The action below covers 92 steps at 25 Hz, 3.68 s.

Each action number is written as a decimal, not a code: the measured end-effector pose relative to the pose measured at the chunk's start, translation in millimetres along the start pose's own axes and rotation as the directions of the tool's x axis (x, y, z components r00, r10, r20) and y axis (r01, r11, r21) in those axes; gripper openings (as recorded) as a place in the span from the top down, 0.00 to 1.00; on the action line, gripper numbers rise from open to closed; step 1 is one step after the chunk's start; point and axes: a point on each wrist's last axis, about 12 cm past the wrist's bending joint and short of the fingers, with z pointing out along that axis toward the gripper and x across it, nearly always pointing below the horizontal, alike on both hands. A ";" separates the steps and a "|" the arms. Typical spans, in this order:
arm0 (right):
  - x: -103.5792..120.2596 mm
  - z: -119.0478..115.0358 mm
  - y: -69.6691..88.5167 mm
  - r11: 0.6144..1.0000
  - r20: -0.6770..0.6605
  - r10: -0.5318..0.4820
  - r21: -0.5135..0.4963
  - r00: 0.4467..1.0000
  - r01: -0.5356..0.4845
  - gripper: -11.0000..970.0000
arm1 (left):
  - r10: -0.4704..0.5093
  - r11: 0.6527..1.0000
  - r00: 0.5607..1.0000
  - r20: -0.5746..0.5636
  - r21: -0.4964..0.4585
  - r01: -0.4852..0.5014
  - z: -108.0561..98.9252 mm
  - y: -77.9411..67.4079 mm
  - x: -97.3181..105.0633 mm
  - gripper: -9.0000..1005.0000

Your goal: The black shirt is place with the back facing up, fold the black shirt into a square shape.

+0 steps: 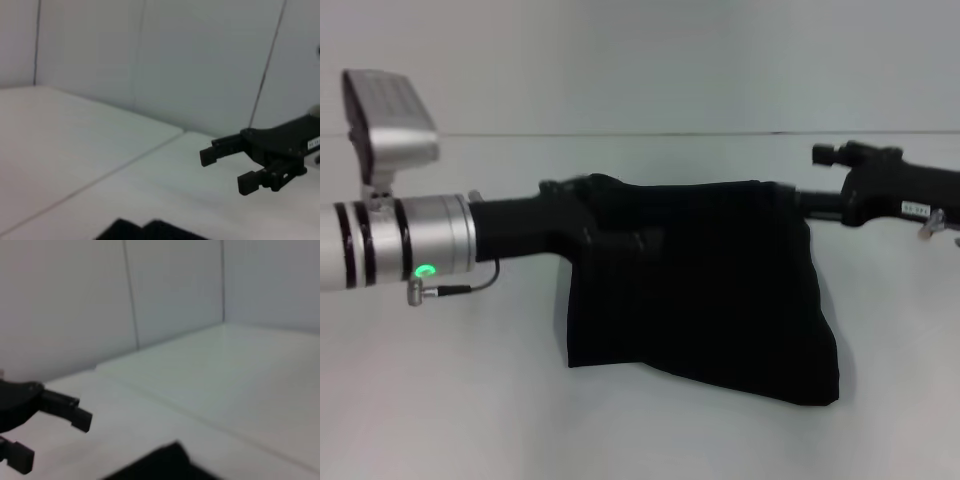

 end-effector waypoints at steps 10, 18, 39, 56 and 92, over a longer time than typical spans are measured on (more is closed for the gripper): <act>0.8 -2.4 2.3 0.997 -0.114 0.002 -0.081 0.994 -0.012 0.06 | -0.030 0.999 0.988 -0.154 0.031 0.035 10.4 0.7 -1.5 0.05; -3.0 -3.1 1.3 0.997 -0.106 0.013 -0.079 0.994 -0.022 0.06 | -0.033 0.999 0.988 -0.148 0.027 0.038 10.2 1.3 -2.3 0.05; -3.4 -7.9 -3.1 0.998 -0.111 0.010 -0.066 0.994 -0.018 0.06 | -0.033 0.999 0.987 -0.156 0.007 0.035 11.1 3.2 0.2 0.05; -4.3 -8.1 -3.9 0.998 -0.108 0.009 -0.064 0.994 -0.016 0.06 | -0.040 0.999 0.987 -0.157 0.014 0.043 12.1 1.7 0.9 0.05; -2.2 -7.5 -5.0 0.997 -0.145 0.022 -0.065 0.989 -0.032 0.06 | -0.076 0.997 0.984 -0.162 0.012 0.079 11.0 -0.1 4.9 0.05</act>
